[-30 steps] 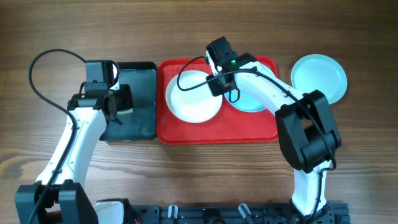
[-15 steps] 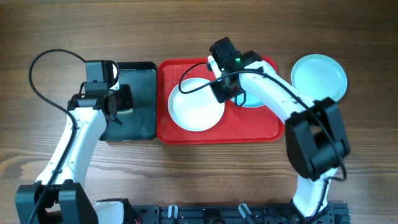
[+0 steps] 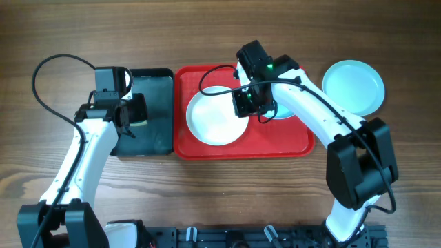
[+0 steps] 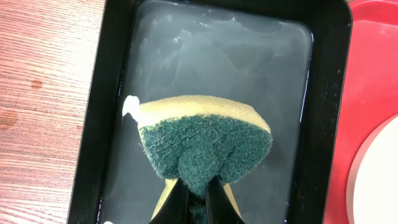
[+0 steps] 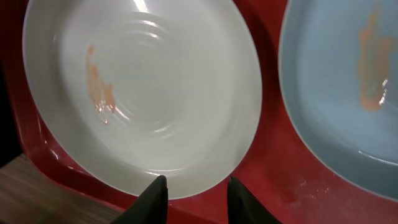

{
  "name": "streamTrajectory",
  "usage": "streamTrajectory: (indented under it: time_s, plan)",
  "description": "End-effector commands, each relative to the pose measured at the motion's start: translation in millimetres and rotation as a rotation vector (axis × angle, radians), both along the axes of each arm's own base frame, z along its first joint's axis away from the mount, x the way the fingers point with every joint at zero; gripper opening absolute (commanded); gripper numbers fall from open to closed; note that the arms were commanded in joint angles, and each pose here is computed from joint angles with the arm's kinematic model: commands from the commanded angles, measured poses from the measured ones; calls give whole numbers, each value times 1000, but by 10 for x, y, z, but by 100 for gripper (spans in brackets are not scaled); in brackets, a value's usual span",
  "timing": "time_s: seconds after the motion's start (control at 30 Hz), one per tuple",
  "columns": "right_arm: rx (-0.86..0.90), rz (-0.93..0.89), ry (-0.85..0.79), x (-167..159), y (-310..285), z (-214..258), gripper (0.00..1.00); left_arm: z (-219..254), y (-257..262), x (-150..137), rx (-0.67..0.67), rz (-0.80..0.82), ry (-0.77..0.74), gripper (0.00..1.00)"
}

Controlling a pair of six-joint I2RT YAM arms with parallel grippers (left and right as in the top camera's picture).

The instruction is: Clean dirty plates on tray and stack at the side

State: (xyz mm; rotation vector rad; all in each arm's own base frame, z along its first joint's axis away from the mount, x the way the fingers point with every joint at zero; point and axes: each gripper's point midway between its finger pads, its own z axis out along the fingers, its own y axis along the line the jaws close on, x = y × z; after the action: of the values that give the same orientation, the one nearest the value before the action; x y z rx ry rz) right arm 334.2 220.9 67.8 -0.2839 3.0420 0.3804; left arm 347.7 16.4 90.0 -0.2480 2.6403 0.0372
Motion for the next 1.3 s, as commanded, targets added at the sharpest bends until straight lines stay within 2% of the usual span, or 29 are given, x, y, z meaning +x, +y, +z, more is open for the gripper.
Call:
streamTrajectory:
  time_s: [0.0,0.2,0.5,0.57,0.63,0.9,1.03,1.13,1.27]
  plan:
    - [-144,-166,-48,76,-255,-65,30,125,41,67,12,7,-37,4]
    - [-116,-161,-94,102,-241,-363,16,125,41,67,12,7,-37,4]
    - [-38,-153,-110,109,-125,-504,15,125,41,67,12,7,-37,4]
    - [-35,-153,-109,105,-122,-508,13,125,41,67,12,6,-37,4]
    - [-35,-153,-108,103,-122,-509,4,125,41,68,12,6,-38,4]
    - [-31,-152,-106,100,-114,-507,4,288,8,315,96,-133,-146,4]
    - [-13,-147,-95,83,-82,-504,4,363,-18,408,109,-136,-193,4]
    - [-11,-148,-99,92,-78,-501,4,430,113,447,177,-95,-210,4]
    - [-9,-147,-101,98,-74,-499,4,444,77,465,198,-136,-215,4]
